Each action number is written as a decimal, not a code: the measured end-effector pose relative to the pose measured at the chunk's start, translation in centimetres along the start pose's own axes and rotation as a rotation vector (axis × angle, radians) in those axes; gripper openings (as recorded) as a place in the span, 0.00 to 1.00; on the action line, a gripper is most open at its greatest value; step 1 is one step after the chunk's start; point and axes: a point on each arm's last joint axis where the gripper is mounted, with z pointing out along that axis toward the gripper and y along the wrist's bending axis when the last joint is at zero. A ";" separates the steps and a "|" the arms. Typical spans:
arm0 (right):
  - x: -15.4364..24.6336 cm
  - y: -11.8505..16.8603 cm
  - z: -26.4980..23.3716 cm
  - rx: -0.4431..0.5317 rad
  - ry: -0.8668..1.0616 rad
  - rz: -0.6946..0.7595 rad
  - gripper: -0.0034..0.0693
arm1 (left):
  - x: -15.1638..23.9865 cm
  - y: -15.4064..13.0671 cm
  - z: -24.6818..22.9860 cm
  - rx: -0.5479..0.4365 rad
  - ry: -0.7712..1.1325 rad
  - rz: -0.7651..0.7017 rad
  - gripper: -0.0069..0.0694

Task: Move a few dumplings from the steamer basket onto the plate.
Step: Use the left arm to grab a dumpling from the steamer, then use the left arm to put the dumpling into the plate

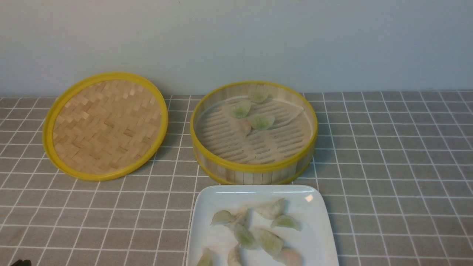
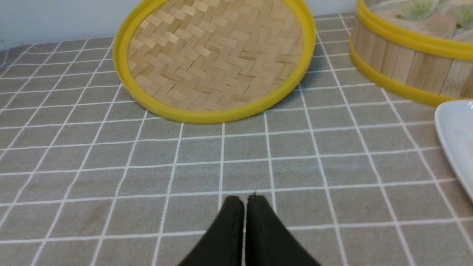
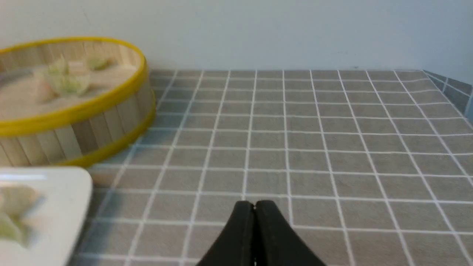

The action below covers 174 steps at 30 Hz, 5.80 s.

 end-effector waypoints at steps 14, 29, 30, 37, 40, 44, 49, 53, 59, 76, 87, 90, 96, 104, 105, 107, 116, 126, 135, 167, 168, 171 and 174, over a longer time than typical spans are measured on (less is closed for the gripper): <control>-3.9 -0.5 -0.9 -0.123 -0.448 0.749 0.03 | -2.5 -0.4 -0.4 0.181 -0.231 -0.966 0.08; -8.4 1.1 -1.7 -0.150 -0.347 0.570 0.03 | -3.3 0.7 -0.7 0.121 -0.377 -1.032 0.08; -11.0 1.8 -1.4 -0.130 -0.241 0.447 0.03 | -3.9 0.6 -0.9 0.129 -0.383 -0.967 0.08; -18.8 3.7 4.3 -0.064 0.246 0.153 0.03 | -10.2 -1.1 -1.4 0.206 -0.246 -0.625 0.08; -21.3 4.3 7.2 -0.079 0.454 0.057 0.03 | -13.8 -2.3 0.3 0.283 -0.075 -0.453 0.08; -22.1 4.9 11.2 -0.112 0.704 0.007 0.03 | -18.6 -3.9 3.5 0.459 0.167 -0.309 0.08; -21.0 5.7 13.9 -0.220 0.870 0.017 0.03 | -22.1 -5.5 11.7 0.683 0.564 -0.221 0.08; -21.1 6.2 13.5 -0.272 0.866 0.024 0.03 | -21.8 -7.6 17.6 0.716 0.796 -0.098 0.08; -21.6 6.3 12.7 -0.288 0.839 0.018 0.03 | -21.9 -12.6 23.6 0.626 0.951 0.153 0.08; -22.0 6.5 11.9 -0.292 0.820 0.037 0.03 | -17.0 -18.5 41.1 0.660 0.831 0.306 0.08; -22.1 6.5 11.9 -0.291 0.821 0.048 0.03 | -15.5 -18.8 42.1 0.692 0.825 0.372 0.10; -22.1 6.5 11.9 -0.291 0.821 0.049 0.03 | -15.5 -18.8 42.2 0.712 0.804 0.412 0.18; -22.1 6.5 11.9 -0.291 0.821 0.049 0.03 | -14.6 -18.9 43.1 0.718 0.762 0.449 0.42; -22.1 6.6 11.9 -0.301 0.820 0.061 0.03 | -12.2 -19.1 44.5 0.713 0.768 0.449 0.62; -22.1 6.6 11.9 -0.301 0.820 0.061 0.03 | -12.2 -19.1 44.5 0.714 0.767 0.448 0.62; -22.1 6.6 11.9 -0.301 0.820 0.061 0.03 | -12.0 -19.1 44.6 0.714 0.769 0.449 0.62; -22.1 6.6 11.9 -0.302 0.821 0.061 0.03 | -12.0 -20.0 43.8 0.651 0.818 0.497 0.52; -22.1 6.6 11.9 -0.313 0.816 0.035 0.03 | -18.2 -19.0 40.8 0.549 0.756 0.605 0.51; -22.1 6.6 11.9 -0.332 0.809 -0.011 0.03 | -29.7 -17.8 32.0 0.539 0.555 0.422 0.51; -22.3 6.8 12.1 -0.356 0.769 -0.027 0.03 | -8.3 -20.9 19.8 0.686 1.189 0.426 0.55; -22.6 6.8 12.3 -0.350 0.730 -0.027 0.03 | -8.4 -20.9 19.9 0.676 1.186 0.426 0.61; -23.0 6.9 13.0 -0.350 0.677 -0.010 0.03 | -8.9 -21.0 20.0 0.668 1.176 0.426 0.71; -23.5 7.3 15.0 -0.385 0.675 -0.032 0.03 | -10.4 -21.2 20.0 0.670 1.168 0.427 0.73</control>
